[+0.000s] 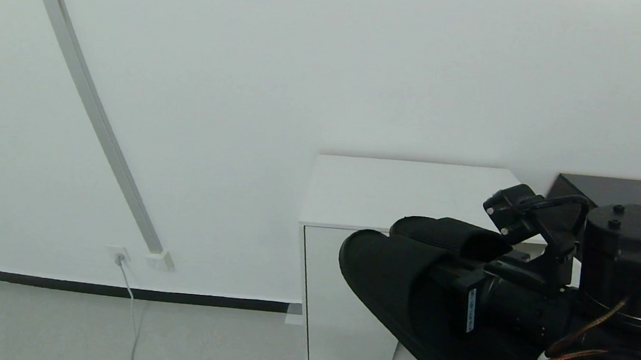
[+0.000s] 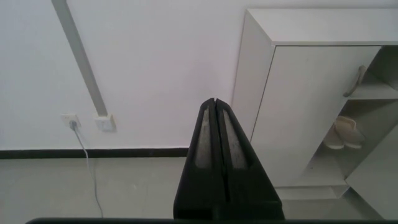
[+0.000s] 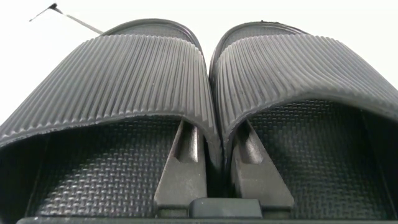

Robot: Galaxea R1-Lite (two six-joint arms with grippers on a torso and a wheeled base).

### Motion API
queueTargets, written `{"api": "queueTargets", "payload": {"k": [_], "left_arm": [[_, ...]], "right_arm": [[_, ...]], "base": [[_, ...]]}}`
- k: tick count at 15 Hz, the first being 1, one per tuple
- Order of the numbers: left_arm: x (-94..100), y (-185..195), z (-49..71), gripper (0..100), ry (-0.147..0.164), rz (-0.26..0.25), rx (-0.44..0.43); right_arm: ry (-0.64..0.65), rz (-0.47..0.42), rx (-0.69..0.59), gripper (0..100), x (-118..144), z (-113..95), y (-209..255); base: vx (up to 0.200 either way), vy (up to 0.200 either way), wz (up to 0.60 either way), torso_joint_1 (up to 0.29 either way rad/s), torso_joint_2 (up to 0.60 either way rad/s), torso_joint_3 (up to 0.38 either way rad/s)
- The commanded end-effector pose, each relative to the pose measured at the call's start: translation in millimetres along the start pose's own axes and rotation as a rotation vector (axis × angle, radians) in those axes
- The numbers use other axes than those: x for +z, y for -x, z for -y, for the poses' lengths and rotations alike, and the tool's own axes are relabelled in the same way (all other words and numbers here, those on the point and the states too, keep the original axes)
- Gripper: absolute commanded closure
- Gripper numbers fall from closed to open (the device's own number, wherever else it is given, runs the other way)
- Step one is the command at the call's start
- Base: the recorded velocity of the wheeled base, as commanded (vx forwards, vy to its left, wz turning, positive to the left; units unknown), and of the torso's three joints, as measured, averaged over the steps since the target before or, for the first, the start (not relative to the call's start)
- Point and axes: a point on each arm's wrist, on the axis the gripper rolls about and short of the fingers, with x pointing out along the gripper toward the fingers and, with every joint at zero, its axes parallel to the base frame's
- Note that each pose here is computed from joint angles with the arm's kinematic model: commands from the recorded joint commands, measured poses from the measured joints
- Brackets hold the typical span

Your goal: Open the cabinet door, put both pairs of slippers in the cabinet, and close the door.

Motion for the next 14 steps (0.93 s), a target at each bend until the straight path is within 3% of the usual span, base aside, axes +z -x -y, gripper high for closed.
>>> {"api": "queueTargets", "payload": {"k": [1,12,14], "left_arm": [[0.0,-0.1,0.0,100,0.003,-0.001,0.001],[0.0,-0.1,0.0,100,0.003,-0.001,0.001],[0.0,-0.1,0.0,100,0.003,-0.001,0.001]], "right_arm": [[0.001,-0.008,-0.001,100,-2.2,0.2,-0.3],[0.006,-0.034,-0.004,100,-10.0,1.0,-0.8],[0.007,-0.037,-0.006,100,-10.5,1.3,-1.6]], "base": [[0.0,0.0,0.0,0.0,0.0,0.0],[0.0,0.0,0.0,0.0,0.0,0.0],[0.0,-0.2,0.0,0.005,0.0,0.002]]}}
